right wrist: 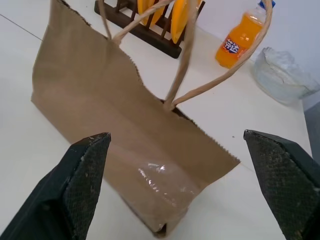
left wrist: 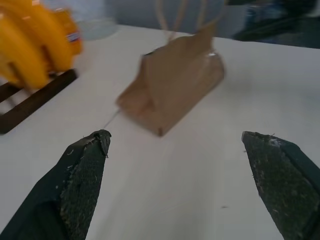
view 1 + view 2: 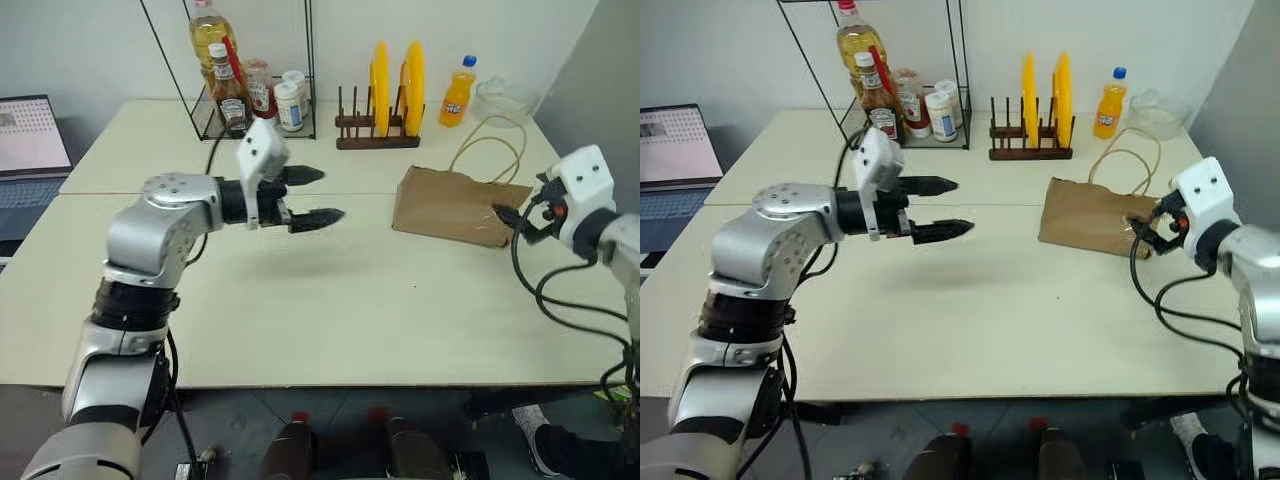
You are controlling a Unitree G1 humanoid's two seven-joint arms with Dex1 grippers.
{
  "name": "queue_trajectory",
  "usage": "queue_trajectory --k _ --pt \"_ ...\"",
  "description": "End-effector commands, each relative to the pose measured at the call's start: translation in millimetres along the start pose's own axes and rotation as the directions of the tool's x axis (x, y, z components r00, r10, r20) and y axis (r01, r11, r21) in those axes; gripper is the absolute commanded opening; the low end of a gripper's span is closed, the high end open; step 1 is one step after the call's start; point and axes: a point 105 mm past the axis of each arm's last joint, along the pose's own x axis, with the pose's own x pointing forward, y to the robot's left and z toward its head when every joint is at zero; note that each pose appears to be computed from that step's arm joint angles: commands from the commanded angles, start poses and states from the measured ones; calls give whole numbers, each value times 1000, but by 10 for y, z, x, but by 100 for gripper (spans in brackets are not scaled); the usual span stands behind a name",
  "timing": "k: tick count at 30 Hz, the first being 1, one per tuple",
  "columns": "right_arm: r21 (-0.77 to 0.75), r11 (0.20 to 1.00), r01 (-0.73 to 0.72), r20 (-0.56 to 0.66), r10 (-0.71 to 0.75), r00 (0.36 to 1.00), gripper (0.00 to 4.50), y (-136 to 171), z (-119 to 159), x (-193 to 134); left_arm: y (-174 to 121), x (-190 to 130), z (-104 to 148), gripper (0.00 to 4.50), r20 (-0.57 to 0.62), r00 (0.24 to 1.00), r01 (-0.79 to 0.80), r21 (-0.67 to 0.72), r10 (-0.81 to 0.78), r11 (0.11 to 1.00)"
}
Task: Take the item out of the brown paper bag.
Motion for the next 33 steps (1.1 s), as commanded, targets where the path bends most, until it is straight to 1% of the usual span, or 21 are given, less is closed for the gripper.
queue_trajectory --k 1,4,9,17,20,24,31,33 --pt "-50 997 -55 7 56 998 450 -94 88 83 -9 65 139 448 31 997 63 68 -65 996" --pt "-80 986 -148 -20 147 989 450 -84 86 210 -6 123 162 448 46 994 91 91 -95 992" --pt "-109 976 -188 -5 189 982 450 -122 189 379 22 97 139 448 46 994 91 93 -96 991" --pt "-69 968 -243 44 246 968 450 -115 338 532 46 41 105 448 41 997 58 92 -62 994" --pt "-64 962 -267 56 270 961 391 -105 356 549 50 20 88 450 37 998 45 93 -49 995" --pt "-50 954 -297 84 300 950 257 -92 431 559 63 -5 95 450 37 999 32 91 -35 995" --pt "-73 938 -340 68 344 936 12 -72 404 564 80 -26 105 450 43 999 6 94 -10 996" --pt "-89 935 -342 59 348 936 5 -73 398 569 80 -32 108 450 42 999 3 95 -7 995"
